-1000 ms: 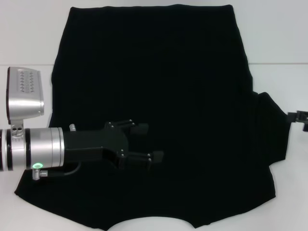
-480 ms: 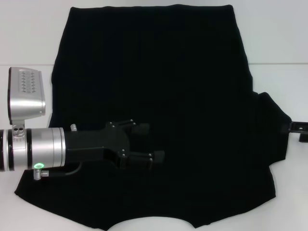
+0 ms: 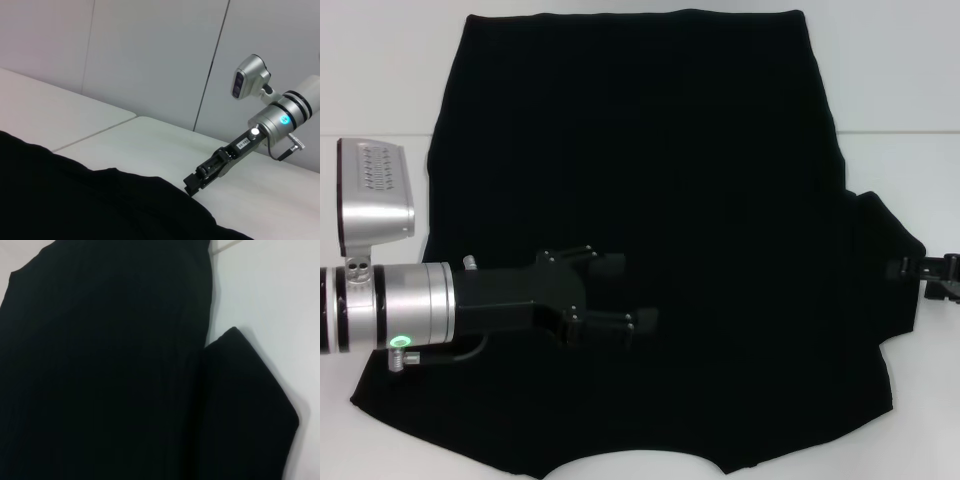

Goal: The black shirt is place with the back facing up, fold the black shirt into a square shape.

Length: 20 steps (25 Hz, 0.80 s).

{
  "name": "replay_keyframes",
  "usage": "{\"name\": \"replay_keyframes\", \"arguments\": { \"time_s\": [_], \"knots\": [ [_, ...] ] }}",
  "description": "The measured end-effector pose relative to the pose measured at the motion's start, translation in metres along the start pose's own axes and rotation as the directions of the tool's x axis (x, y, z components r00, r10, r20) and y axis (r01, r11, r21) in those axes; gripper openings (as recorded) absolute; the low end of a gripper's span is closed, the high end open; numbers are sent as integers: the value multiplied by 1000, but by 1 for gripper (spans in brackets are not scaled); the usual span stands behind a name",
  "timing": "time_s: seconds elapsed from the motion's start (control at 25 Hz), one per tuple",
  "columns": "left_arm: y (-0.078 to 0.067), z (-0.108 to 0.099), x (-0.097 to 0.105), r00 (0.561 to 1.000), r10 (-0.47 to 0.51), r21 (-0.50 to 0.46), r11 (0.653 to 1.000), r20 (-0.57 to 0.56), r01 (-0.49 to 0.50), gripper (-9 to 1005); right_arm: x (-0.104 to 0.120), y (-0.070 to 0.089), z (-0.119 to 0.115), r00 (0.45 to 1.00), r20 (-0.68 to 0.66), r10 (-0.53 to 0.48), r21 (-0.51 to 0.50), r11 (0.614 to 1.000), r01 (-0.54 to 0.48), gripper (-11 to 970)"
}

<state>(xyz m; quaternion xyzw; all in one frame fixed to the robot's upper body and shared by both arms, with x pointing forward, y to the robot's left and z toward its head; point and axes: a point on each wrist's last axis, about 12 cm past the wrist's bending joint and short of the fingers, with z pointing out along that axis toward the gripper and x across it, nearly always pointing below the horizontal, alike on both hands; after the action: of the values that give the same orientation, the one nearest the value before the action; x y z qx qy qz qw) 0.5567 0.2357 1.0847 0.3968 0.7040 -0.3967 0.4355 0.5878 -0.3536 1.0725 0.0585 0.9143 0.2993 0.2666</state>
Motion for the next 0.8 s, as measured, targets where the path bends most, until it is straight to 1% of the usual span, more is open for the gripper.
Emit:
{"name": "replay_keyframes", "arguments": {
  "time_s": [0.36, 0.44, 0.8],
  "knots": [
    [1, 0, 0, 1000, -4, -8, 1000, 4, 4, 928, -1, 1, 3, 1000, 9, -1, 7, 1000, 1, 821],
    [1, -1, 0, 1000, -5, -9, 1000, 5, 5, 928, 0, 1, 4, 1000, 12, 1, 10, 1000, -1, 590],
    [1, -2, 1, 1000, -6, -13, 1000, 5, 6, 927, 3, -1, 6, 1000, -5, 1, 26, 1000, 0, 389]
  ]
}}
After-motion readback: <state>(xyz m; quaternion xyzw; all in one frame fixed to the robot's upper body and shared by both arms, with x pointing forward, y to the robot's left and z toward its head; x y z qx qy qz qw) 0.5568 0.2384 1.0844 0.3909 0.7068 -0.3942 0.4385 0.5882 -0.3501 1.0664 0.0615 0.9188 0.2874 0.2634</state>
